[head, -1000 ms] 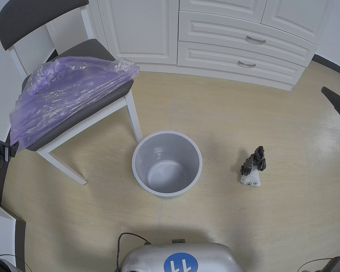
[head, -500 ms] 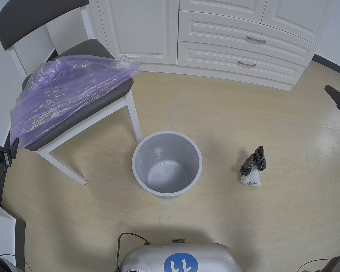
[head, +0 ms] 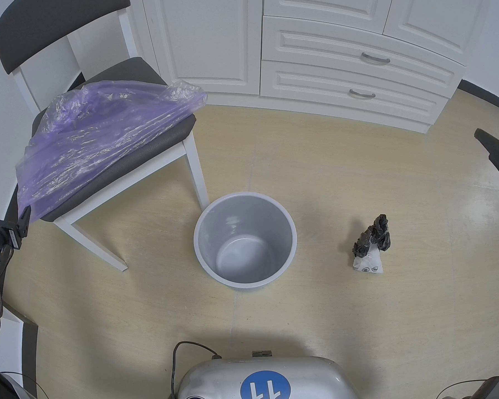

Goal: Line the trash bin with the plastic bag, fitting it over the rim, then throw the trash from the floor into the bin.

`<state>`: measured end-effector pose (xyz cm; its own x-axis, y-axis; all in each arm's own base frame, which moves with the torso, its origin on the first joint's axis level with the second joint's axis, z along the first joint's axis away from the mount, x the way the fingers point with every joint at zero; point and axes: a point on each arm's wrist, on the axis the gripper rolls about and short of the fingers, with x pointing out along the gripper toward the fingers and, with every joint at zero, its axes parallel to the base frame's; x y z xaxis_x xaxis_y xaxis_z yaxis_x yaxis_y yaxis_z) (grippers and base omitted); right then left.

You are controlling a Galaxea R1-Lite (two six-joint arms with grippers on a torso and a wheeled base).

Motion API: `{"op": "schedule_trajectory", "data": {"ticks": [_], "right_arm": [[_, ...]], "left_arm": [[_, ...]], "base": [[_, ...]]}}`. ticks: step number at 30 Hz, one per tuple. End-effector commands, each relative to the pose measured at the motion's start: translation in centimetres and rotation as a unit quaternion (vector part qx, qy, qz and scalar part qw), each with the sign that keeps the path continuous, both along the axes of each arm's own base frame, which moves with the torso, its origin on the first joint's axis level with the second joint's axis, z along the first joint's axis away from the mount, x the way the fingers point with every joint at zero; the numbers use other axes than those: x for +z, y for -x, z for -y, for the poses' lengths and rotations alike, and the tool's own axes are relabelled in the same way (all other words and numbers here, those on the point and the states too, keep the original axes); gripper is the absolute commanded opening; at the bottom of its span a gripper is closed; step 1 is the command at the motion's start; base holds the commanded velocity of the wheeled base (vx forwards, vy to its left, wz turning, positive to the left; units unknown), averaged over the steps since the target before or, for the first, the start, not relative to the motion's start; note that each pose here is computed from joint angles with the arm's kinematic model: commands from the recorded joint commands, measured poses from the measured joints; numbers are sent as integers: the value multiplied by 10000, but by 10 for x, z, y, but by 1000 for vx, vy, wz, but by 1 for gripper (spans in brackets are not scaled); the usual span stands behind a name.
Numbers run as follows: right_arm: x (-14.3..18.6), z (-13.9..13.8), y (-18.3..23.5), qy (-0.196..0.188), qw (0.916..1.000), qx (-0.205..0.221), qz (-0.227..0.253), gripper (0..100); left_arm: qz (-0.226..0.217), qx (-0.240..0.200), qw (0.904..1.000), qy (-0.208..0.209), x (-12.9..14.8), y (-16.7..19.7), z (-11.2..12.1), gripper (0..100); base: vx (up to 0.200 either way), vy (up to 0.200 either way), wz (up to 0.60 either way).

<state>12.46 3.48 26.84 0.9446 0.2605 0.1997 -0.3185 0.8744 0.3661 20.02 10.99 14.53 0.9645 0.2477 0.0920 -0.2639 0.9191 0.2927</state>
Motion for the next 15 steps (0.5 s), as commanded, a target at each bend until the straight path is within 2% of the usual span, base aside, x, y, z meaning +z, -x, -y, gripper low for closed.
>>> {"op": "schedule_trajectory", "data": {"ticks": [1,4,15], "right_arm": [[-5,-1,-4,12,9999,32,-125,100],[-5,-2,-6,0,9999,43,-136,100],[-7,-3,-10,-26,9998,58,-207,100]], "left_arm": [[-73,-1,9998,200,-5,2,0,100],[104,-39,9997,240,1,-4,-2,100],[59,-61,9996,275,-3,-18,-9,100]], "base": [[0,0,0],[0,0,0],[0,0,0]]}}
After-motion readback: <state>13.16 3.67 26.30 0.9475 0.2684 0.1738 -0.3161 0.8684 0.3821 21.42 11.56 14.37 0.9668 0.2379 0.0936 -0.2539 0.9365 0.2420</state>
